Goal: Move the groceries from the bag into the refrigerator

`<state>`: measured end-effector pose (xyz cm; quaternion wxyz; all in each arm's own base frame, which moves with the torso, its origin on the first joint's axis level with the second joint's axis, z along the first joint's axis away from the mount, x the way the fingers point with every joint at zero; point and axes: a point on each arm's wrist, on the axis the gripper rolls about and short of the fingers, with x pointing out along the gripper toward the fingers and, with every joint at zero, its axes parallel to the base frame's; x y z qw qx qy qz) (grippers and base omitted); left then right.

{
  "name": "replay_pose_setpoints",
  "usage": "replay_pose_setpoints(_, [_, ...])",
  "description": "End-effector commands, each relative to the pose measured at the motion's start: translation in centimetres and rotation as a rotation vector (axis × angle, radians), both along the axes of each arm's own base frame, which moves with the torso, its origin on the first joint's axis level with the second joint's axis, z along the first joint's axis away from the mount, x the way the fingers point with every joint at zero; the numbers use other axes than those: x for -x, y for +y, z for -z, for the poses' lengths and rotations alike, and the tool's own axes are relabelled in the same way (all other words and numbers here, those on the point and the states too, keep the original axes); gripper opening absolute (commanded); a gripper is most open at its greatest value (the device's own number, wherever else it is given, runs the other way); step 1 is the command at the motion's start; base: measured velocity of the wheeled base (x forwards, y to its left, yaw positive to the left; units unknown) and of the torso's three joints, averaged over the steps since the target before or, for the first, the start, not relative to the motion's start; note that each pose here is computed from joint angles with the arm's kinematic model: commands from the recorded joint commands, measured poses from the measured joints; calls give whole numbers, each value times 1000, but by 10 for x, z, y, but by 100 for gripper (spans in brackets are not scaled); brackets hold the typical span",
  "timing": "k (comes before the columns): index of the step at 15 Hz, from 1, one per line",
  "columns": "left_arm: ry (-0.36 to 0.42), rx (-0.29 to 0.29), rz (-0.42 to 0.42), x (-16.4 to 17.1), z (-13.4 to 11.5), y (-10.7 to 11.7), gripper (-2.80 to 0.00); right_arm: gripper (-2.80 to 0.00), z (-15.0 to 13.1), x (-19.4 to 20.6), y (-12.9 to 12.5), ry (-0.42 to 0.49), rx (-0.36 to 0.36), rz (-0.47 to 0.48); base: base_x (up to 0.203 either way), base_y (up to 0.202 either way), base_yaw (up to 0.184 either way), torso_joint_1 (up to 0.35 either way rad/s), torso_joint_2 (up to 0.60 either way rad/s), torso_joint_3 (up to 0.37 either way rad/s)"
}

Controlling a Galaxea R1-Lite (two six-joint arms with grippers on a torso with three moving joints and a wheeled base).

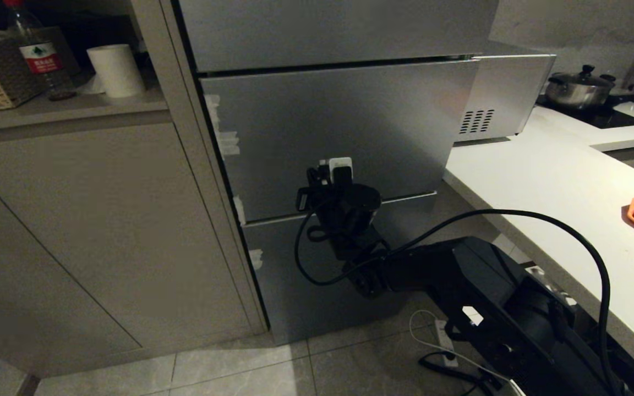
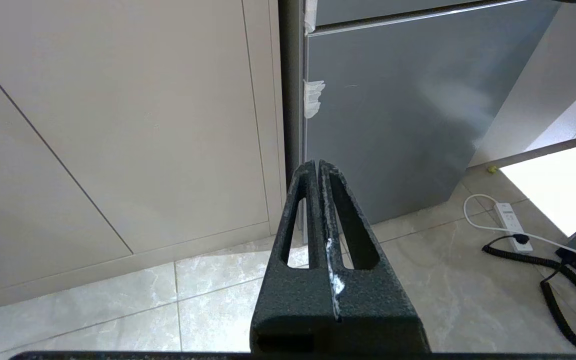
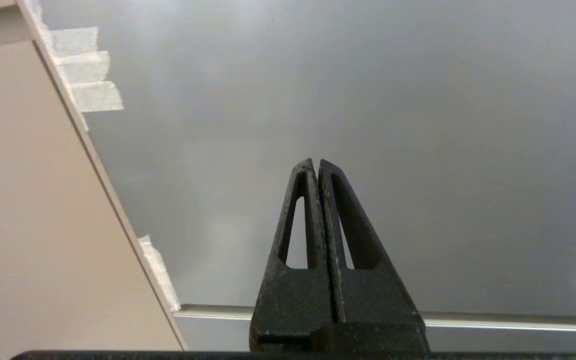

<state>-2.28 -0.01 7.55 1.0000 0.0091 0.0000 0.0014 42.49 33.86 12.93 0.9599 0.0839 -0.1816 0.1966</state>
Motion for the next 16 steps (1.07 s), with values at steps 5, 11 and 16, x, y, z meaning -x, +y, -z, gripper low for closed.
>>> replay_pose_setpoints(5, [2,0,0,0,0,0,-280,-280,-92,44,-51,64,40,60,0,0,0,0,0,0])
replay_pose_setpoints(11, [2,0,0,0,0,0,-280,-280,-124,201,-222,310,157,181,0,0,0,0,0,0])
replay_pose_setpoints(16, [1,11,0,0,0,0,-280,-280,-39,353,-332,393,185,364,0,0,0,0,0,0])
